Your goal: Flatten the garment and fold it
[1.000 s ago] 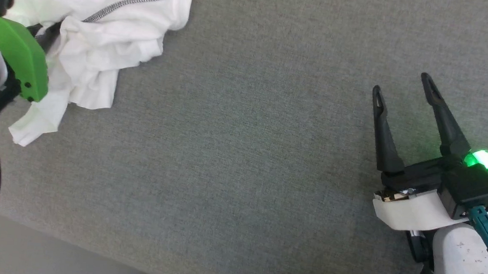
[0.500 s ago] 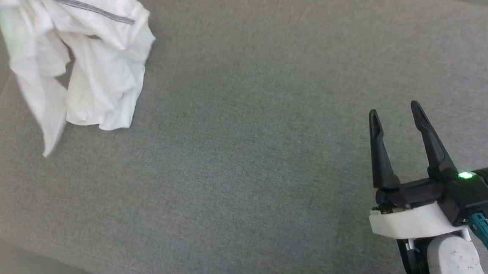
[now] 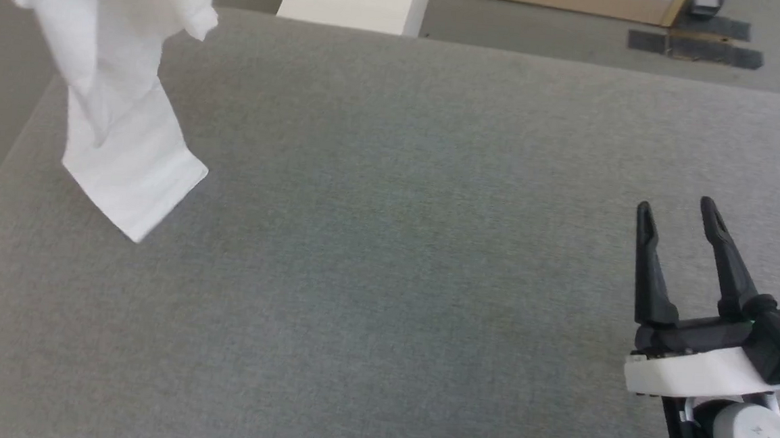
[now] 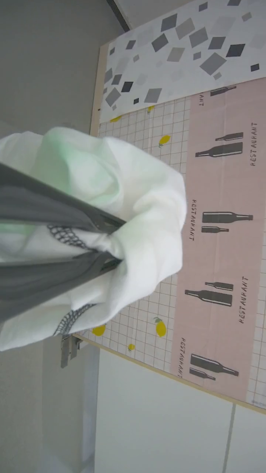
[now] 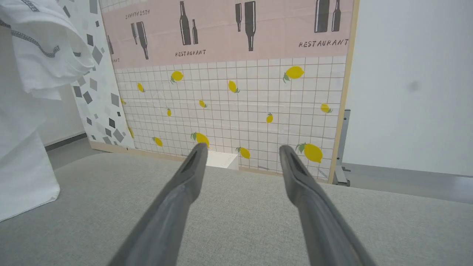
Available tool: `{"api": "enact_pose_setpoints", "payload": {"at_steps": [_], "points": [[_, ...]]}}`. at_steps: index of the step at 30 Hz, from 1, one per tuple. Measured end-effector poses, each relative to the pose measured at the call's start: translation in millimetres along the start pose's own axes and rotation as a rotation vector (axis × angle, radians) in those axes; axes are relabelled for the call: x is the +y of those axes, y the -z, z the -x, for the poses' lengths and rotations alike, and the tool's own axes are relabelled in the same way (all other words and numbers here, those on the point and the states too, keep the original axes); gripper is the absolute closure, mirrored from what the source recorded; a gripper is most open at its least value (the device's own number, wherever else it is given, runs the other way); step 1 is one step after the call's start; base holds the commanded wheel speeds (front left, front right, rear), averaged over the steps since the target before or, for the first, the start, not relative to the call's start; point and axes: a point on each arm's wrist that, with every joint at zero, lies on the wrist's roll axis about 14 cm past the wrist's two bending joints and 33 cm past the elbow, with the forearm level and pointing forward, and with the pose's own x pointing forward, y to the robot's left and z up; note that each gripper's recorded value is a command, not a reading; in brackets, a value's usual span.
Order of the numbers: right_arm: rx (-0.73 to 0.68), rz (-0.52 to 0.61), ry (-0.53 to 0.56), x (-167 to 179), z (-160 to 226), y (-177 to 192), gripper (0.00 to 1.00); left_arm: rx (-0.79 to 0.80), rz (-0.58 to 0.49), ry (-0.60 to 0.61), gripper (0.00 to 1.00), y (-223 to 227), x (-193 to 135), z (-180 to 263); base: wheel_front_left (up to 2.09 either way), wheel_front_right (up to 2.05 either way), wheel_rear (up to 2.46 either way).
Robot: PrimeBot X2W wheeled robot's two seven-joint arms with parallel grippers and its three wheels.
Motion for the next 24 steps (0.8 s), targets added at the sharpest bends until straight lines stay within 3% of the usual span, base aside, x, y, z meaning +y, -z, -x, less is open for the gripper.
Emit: {"api": "enact_pose_setpoints", "payload": {"at_steps": [6,13,24], "points": [[-0.047,0.041,0.095,-31.6,15.4,-24.6,0.00,-0.153,0.099,0.125,1.00,-56.8,-65.9,-9.1,0.00,0.00,0.00],[-0.076,0.070,0.202,-65.3,36.8,-42.7,0.00,-0.278,0.217,0.368,1.00,-107.0,-161.7,-9.8,0.00,0.00,0.00],[-0.106,0.130,0.393,-124.7,72.2,-63.3,0.00,-0.267,0.349,0.718,1.00,-105.9,-299.3,5.5,0.00,0.00,0.00]]}}
